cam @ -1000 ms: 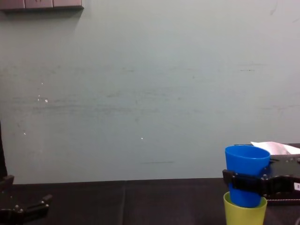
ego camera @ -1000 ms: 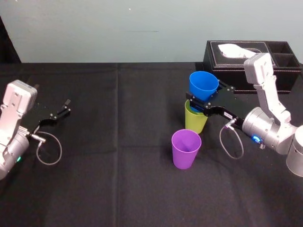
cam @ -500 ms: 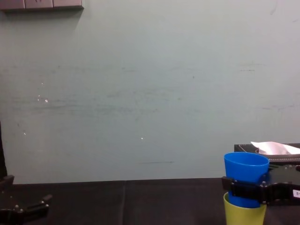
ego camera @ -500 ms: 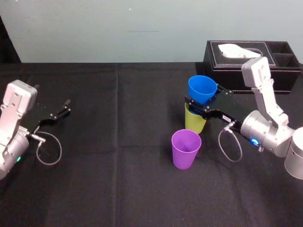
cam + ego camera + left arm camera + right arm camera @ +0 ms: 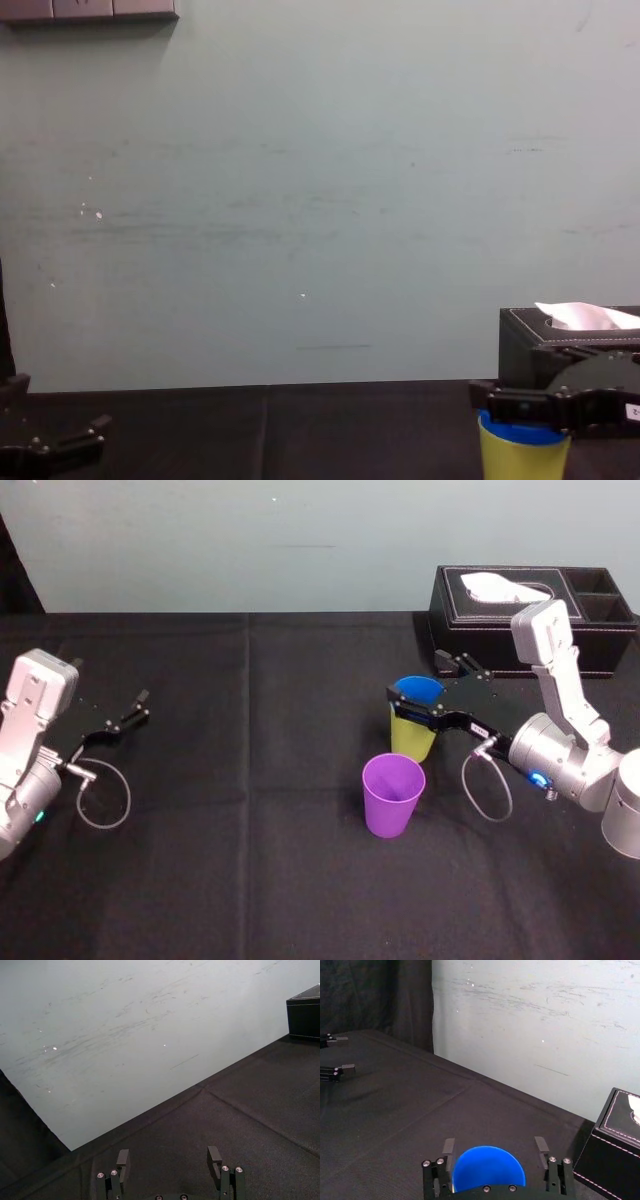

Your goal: Stack the three plastic cups sequentially using one hand.

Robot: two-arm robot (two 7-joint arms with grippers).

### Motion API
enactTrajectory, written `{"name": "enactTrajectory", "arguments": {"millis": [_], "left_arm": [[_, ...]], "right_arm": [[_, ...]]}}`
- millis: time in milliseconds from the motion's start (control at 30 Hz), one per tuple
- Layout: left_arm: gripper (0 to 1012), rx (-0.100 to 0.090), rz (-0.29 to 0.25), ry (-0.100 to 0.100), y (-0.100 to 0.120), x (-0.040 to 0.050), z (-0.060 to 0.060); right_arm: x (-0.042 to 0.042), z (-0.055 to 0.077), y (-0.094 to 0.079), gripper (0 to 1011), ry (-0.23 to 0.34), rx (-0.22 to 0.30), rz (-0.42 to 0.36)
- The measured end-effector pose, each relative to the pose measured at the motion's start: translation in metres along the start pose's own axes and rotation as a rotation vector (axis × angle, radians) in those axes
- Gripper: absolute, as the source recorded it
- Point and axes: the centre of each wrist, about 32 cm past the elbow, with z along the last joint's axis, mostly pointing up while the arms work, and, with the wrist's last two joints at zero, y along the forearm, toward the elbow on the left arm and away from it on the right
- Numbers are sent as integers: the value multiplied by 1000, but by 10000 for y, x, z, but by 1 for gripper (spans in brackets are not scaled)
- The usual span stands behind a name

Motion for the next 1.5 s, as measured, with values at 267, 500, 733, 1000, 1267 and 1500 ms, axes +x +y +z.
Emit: {"name": "enactTrajectory", "arguments": {"millis": [267,500,733,1000,1267,1500], "left_arm": [[1011,0,0,0,0,0,0],[1011,0,0,0,0,0,0],[1011,0,0,0,0,0,0],[1011,0,0,0,0,0,0],[1011,0,0,0,0,0,0],[1011,0,0,0,0,0,0]], "right_arm": [[-2,7,-6,1003,-3,6,0],[17,72,-107,1003,-5,43,17],[-14,77,-342,1002,21,42,27],[-127,-59,-816,1003,33,-1,41],[-202,-193,-1130,1003,39,-27,95],[-252,-307,-1225,1003,22,-42,161]]}}
